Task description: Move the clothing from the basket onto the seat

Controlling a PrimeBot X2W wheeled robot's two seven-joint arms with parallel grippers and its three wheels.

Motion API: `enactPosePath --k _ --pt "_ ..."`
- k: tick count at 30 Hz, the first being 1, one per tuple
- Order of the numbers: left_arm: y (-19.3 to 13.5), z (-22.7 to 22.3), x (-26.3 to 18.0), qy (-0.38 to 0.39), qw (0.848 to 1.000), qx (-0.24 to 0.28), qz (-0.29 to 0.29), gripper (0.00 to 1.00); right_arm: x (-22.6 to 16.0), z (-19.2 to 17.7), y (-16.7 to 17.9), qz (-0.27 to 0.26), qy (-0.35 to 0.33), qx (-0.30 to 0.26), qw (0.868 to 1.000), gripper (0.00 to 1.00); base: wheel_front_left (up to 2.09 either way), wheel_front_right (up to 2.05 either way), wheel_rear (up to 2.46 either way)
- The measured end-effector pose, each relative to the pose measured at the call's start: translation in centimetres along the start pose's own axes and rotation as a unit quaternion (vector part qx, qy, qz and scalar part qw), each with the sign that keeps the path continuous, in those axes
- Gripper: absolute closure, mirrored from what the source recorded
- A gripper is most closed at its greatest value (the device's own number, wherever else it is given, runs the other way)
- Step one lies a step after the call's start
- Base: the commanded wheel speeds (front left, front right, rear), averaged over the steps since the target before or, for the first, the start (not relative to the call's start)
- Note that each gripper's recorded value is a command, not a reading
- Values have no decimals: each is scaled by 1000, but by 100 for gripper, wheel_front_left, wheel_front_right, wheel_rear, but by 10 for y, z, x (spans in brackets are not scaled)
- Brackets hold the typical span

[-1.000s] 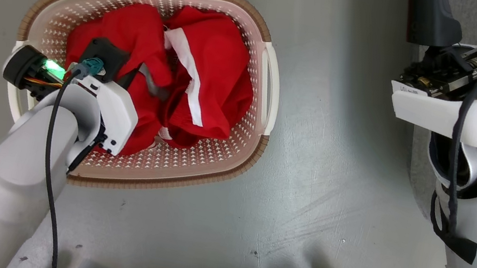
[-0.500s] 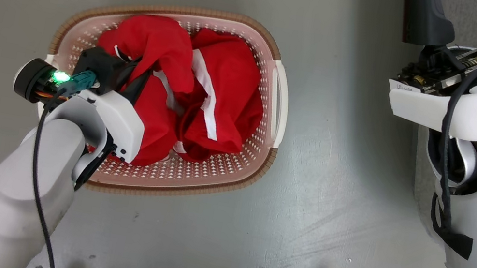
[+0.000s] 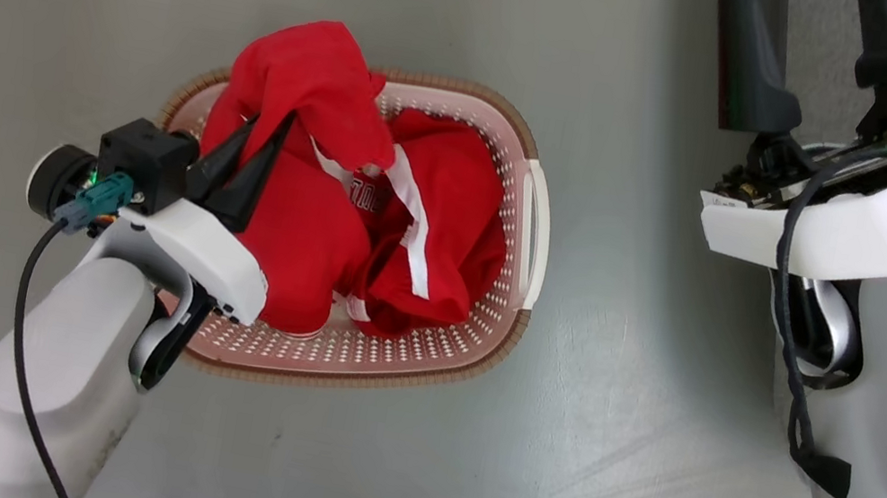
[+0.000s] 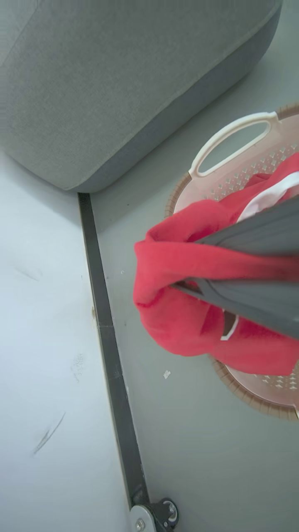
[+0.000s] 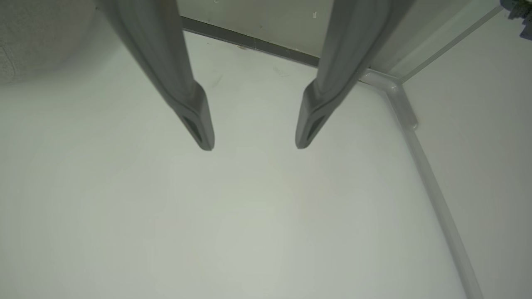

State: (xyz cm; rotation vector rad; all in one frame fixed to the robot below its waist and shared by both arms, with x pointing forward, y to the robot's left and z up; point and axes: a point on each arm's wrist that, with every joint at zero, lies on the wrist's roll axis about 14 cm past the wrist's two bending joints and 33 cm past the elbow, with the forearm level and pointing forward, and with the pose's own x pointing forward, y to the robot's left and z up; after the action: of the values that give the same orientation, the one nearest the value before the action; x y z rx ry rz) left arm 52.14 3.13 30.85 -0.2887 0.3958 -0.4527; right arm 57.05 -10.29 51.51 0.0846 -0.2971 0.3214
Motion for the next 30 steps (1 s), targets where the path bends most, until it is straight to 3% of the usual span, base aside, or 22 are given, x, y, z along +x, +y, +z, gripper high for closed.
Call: enactPosePath --k 12,22,30 --pt "-10 65 -28 -83 996 -12 2 100 -15 25 0 -16 -2 -6 1000 0 0 0 0" --pt "-12 129 -60 -172 984 -46 16 100 -32 42 7 -21 2 -2 1000 0 0 0 0" --pt "-20 174 -85 -231 972 -37 14 100 -48 52 17 -18 9 1 1000 0 0 0 0"
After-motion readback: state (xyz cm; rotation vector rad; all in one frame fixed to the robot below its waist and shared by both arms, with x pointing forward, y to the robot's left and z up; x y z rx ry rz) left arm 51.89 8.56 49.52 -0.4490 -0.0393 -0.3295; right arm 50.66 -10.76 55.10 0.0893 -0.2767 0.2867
